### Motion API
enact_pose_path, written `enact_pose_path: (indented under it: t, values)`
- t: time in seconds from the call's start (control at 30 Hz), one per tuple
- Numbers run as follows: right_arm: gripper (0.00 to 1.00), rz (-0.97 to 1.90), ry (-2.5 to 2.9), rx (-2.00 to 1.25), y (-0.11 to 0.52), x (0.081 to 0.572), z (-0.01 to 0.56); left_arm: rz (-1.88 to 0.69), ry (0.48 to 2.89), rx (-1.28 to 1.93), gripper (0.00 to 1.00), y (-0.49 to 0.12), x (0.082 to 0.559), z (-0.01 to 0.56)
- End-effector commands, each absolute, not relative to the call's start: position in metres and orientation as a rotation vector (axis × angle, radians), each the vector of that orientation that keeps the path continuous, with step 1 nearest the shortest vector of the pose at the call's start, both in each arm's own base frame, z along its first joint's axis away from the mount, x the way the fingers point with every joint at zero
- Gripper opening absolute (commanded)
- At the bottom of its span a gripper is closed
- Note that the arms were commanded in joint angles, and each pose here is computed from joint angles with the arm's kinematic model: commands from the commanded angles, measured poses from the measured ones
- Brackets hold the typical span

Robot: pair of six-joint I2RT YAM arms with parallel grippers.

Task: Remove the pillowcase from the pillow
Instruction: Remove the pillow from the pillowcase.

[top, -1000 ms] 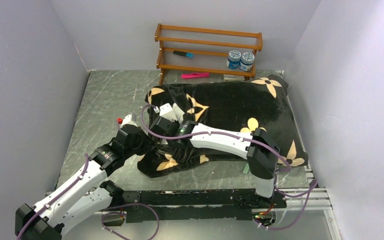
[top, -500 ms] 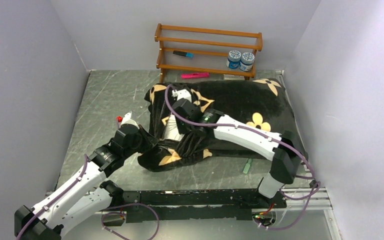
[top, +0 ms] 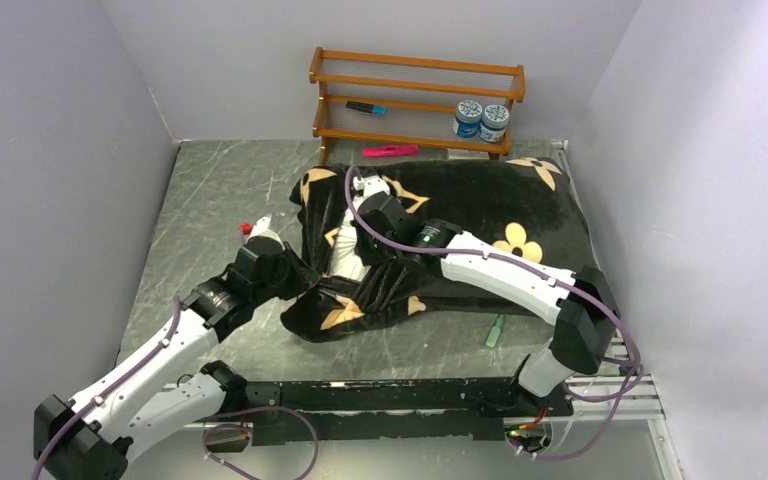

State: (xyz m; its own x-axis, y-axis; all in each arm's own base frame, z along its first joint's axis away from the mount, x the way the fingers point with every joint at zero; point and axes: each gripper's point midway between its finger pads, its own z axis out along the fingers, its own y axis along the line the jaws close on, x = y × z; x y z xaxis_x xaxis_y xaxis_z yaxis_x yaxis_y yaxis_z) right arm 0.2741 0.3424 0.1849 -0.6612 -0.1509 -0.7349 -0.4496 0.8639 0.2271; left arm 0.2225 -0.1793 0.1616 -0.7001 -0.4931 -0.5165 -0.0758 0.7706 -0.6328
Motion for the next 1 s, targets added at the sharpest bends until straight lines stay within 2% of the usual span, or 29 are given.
enact_pose_path:
  t: [0.0, 0.33, 0.53, 0.57, 0.6, 0.67, 0.83, 0.97]
  values:
    - [0.00, 0.485, 2.110, -0.382, 0.339, 0.302, 0.219, -0.761, 2.350, -0.350, 0.09, -0.186, 0.216, 0.159]
    - [0.00, 0.507, 2.111, -0.441, 0.346, 0.291, 0.209, -0.688, 2.292, -0.230, 0.33, -0.201, 0.257, 0.197]
    - [0.00, 0.521, 2.122, -0.443, 0.343, 0.282, 0.204, -0.687, 2.252, -0.151, 0.40, -0.214, 0.277, 0.215]
    - [0.00, 0.523, 2.124, -0.443, 0.342, 0.281, 0.203, -0.686, 2.247, -0.139, 0.44, -0.216, 0.280, 0.217]
    - [0.00, 0.525, 2.125, -0.443, 0.342, 0.280, 0.202, -0.682, 2.241, -0.129, 0.52, -0.218, 0.284, 0.219]
    - [0.00, 0.525, 2.130, -0.445, 0.341, 0.278, 0.200, -0.669, 2.232, -0.110, 0.57, -0.220, 0.293, 0.222]
    - [0.00, 0.527, 2.132, -0.449, 0.341, 0.276, 0.199, -0.630, 2.197, -0.093, 0.57, -0.224, 0.321, 0.231]
    - [0.00, 0.513, 2.126, -0.440, 0.339, 0.277, 0.202, -0.477, 2.187, -0.138, 0.57, -0.206, 0.350, 0.230]
